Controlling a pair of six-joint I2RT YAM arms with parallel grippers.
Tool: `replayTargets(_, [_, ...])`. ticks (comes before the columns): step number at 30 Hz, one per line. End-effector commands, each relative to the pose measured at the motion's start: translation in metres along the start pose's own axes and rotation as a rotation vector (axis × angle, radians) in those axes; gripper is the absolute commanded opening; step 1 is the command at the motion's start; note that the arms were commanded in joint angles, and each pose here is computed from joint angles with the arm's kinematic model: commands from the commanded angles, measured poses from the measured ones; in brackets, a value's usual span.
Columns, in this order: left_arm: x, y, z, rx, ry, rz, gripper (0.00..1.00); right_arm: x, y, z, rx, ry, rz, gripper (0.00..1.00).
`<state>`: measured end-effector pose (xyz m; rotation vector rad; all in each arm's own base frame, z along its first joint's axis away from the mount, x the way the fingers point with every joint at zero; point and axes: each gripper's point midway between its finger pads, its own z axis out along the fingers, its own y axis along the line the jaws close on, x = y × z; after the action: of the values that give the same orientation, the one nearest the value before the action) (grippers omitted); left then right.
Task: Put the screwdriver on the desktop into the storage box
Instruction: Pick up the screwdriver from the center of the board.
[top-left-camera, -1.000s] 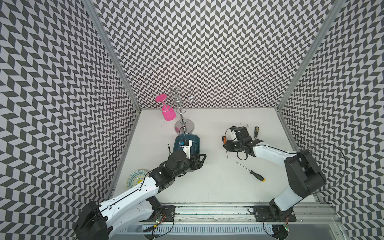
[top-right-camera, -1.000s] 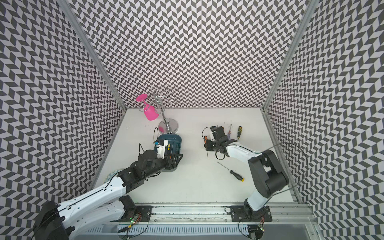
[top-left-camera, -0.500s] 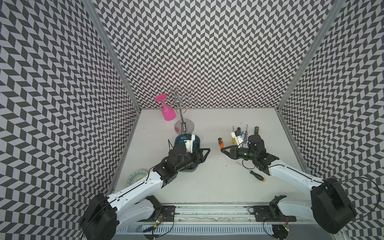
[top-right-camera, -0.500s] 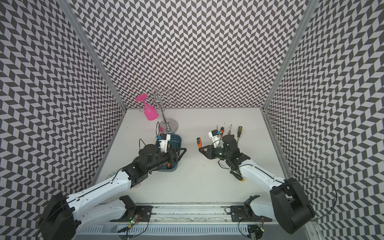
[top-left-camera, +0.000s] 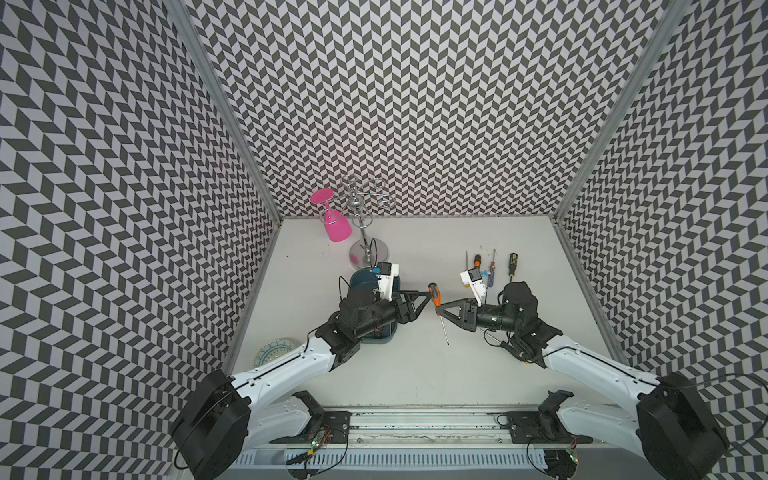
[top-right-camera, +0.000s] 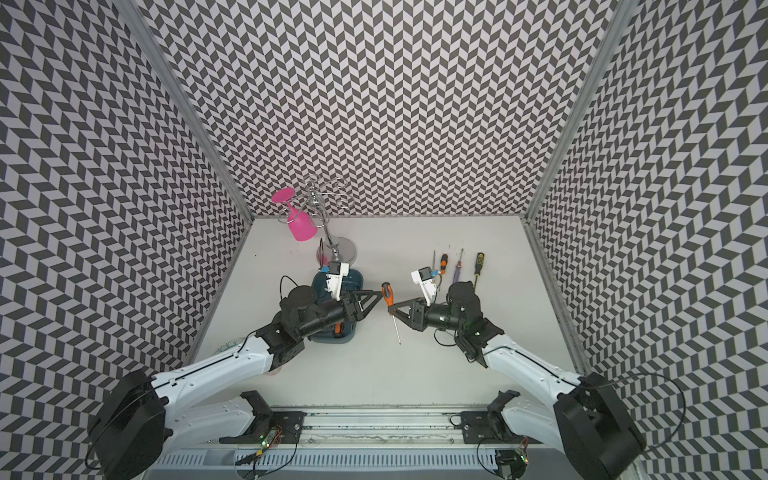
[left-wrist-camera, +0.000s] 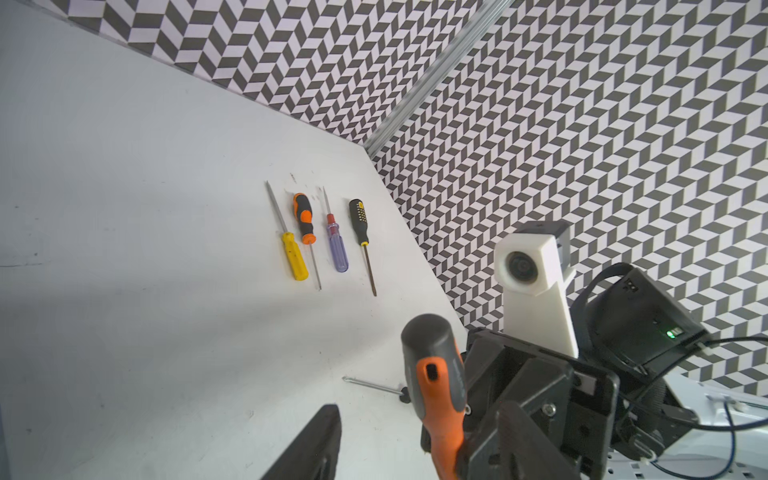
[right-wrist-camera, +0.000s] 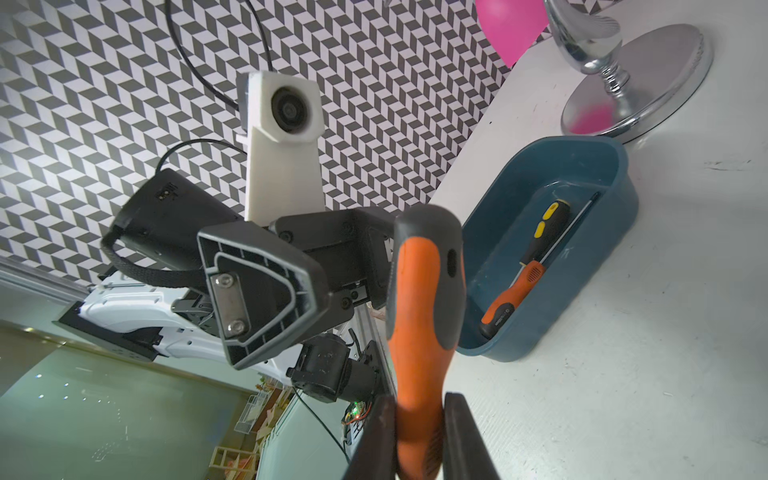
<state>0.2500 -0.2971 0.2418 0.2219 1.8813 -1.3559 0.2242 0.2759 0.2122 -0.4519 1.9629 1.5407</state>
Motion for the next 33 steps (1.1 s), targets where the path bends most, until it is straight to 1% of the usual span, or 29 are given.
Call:
replayTargets(1, [-0.009,-0.025,0.003,0.091,-0.023,0.026,0.6,-0.013,0.028,-0.002,-0.092,-0.051,-0.066,0.14])
replayTargets(14, [-0.002,-0.034,0.013,0.119,0.004,0.024,0.47,-0.01,0.037,0.004,-0.126,-0.041,-0.065,0.14])
replayTargets(18, [-0.001,-0.033,0.014,0.119,0.006,0.025,0.38,-0.009,0.038,0.006,-0.133,-0.036,-0.066,0.14])
replayTargets(21, [-0.002,-0.033,0.014,0.119,0.006,0.027,0.28,-0.008,0.037,0.007,-0.13,-0.029,-0.065,0.14])
replayTargets(24, [-0.002,-0.034,0.014,0.116,0.01,0.032,0.17,-0.007,0.034,0.008,-0.117,-0.028,-0.064,0.19])
replayTargets(25, [-0.002,-0.034,0.014,0.114,0.011,0.035,0.12,-0.007,0.033,0.008,-0.112,-0.028,-0.063,0.21])
replayTargets(26, [-0.003,-0.035,0.014,0.112,0.011,0.038,0.09,-0.007,0.033,0.007,-0.107,-0.03,-0.062,0.24])
replayTargets(28, [-0.004,-0.033,0.014,0.099,0.011,0.045,0.06,-0.007,0.03,0.008,-0.089,-0.026,-0.061,0.35])
replayTargets(29, [-0.004,-0.032,0.014,0.087,0.011,0.051,0.05,-0.006,0.028,0.008,-0.081,-0.023,-0.063,0.38])
replayTargets(30, [-0.005,-0.03,0.013,0.068,0.01,0.059,0.02,-0.006,0.026,0.008,-0.068,-0.022,-0.065,0.41])
replayTargets(33, [-0.009,-0.02,0.011,-0.01,0.018,0.086,0.01,-0.004,0.018,0.006,-0.019,-0.019,-0.071,0.45])
